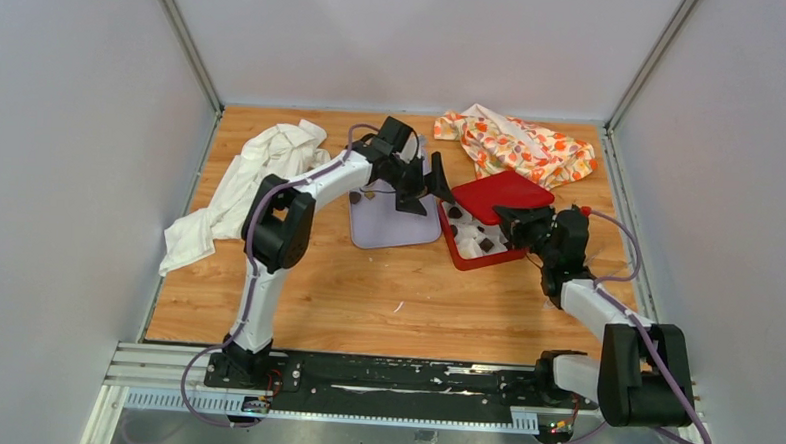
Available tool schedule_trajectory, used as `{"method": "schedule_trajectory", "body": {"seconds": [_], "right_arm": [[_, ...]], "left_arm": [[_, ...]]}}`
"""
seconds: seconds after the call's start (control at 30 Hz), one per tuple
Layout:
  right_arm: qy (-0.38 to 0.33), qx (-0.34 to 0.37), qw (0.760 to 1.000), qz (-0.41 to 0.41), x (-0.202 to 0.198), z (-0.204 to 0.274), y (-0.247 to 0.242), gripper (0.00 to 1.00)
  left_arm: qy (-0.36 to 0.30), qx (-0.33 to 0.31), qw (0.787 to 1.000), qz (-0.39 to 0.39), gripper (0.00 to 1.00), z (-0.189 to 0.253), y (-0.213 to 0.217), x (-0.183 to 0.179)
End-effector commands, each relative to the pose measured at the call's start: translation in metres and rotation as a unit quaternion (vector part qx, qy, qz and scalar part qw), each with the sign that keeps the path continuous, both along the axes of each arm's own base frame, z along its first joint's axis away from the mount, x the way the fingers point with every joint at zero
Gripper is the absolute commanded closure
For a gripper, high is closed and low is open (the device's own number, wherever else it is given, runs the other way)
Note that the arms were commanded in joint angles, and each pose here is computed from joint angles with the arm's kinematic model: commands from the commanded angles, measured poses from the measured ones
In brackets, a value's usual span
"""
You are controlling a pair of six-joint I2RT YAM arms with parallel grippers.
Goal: Pack the chocolate
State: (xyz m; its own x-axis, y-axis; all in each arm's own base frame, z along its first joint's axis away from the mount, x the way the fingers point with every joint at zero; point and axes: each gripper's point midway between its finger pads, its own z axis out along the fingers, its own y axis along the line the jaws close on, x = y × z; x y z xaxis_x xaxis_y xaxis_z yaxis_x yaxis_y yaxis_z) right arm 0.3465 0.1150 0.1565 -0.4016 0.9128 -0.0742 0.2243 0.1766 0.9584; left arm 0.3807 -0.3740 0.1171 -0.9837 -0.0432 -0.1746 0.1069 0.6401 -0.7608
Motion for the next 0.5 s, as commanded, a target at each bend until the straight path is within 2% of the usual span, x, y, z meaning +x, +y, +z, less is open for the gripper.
{"method": "schedule_trajectory", "body": {"seconds": [0.0,0.47], "right_arm": [[-0.011,0.014,1.0,-0.018,-0.002,-0.002,-0.001,1.0],[0.022,0.046,0.998,-0.034,-0.024,-0.025,-0.002,1.0]], "left_arm": [[0.0,-0.009,1.0,0.005,0.02,-0.001,-0.014,0.004],[0.028,-0.004,1.0,0.012,0.02,-0.02,-0.029,-0.003]]}}
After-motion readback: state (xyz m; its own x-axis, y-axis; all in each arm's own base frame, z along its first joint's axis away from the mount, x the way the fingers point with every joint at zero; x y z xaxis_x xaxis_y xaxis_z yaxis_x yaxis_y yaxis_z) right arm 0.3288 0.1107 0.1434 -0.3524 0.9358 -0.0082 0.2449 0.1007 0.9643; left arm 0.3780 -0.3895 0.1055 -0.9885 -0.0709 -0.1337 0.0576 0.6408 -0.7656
